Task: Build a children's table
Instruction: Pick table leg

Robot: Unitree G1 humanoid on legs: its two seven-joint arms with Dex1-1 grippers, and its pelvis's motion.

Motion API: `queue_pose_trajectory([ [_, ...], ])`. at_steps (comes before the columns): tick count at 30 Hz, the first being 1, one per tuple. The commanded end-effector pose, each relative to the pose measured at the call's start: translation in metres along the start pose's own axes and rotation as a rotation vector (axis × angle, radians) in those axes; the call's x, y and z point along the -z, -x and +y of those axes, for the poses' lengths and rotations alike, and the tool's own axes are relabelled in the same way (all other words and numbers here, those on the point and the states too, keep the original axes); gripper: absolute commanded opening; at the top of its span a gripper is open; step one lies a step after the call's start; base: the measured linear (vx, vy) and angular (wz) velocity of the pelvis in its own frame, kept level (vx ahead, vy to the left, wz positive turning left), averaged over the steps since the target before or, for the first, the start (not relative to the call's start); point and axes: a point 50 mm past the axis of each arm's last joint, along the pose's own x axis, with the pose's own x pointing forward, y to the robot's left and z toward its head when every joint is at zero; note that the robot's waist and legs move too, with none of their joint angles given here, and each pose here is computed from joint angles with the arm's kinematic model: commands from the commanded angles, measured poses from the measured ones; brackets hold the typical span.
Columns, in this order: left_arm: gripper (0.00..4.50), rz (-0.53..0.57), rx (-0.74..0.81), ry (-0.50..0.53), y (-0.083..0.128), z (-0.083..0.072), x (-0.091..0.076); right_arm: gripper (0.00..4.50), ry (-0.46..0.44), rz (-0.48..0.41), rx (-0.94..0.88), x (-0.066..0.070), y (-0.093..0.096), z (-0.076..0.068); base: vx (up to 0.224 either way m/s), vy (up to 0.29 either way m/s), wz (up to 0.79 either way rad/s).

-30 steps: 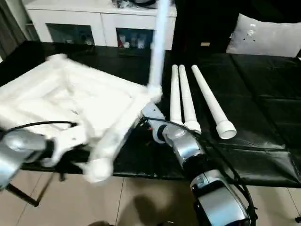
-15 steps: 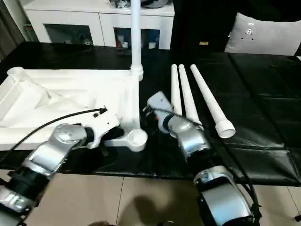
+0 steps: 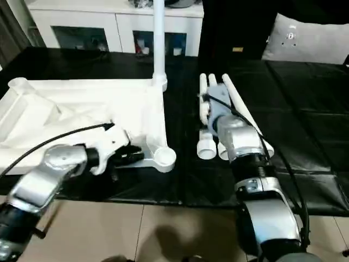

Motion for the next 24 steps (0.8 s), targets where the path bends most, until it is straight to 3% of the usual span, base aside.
queue_pose_trajectory([
  [1,1.31,-0.008,0.009,0.001,0.004,0.0,-0.004,4.5,-0.044,0.024,-0.012,-0.003,0.0,0.002,0.0,0.0,0.0],
  [3,1.64,-0.019,0.005,-0.002,0.006,0.001,-0.008,4.5,-0.101,0.061,-0.06,0.002,-0.001,0.007,0.0,0.0,0.0],
  [5,1.68,-0.02,0.004,-0.009,0.006,0.0,-0.01,4.5,-0.127,0.07,-0.107,0.005,-0.002,0.012,0.0,0.0,0.0],
  [12,2.21,-0.012,0.007,-0.03,0.003,0.0,-0.015,4.5,-0.12,0.125,-0.121,0.011,-0.006,0.015,0.0,0.0,0.0],
  [15,2.21,-0.006,0.014,-0.034,0.002,-0.001,-0.014,4.5,-0.136,0.159,-0.119,0.015,-0.008,0.014,0.0,0.0,0.0],
  [18,2.24,-0.003,0.016,-0.035,0.002,-0.002,-0.014,4.32,-0.144,0.184,-0.129,0.017,-0.01,0.013,0.0,0.0,0.0],
  [20,2.26,-0.001,0.018,-0.035,0.001,-0.002,-0.015,3.97,-0.134,0.203,-0.138,0.018,-0.01,0.013,0.0,0.0,0.0],
  [24,2.26,0.001,0.026,-0.034,0.001,-0.004,-0.015,3.84,-0.154,0.223,-0.146,0.021,-0.012,0.013,0.0,0.0,0.0],
])
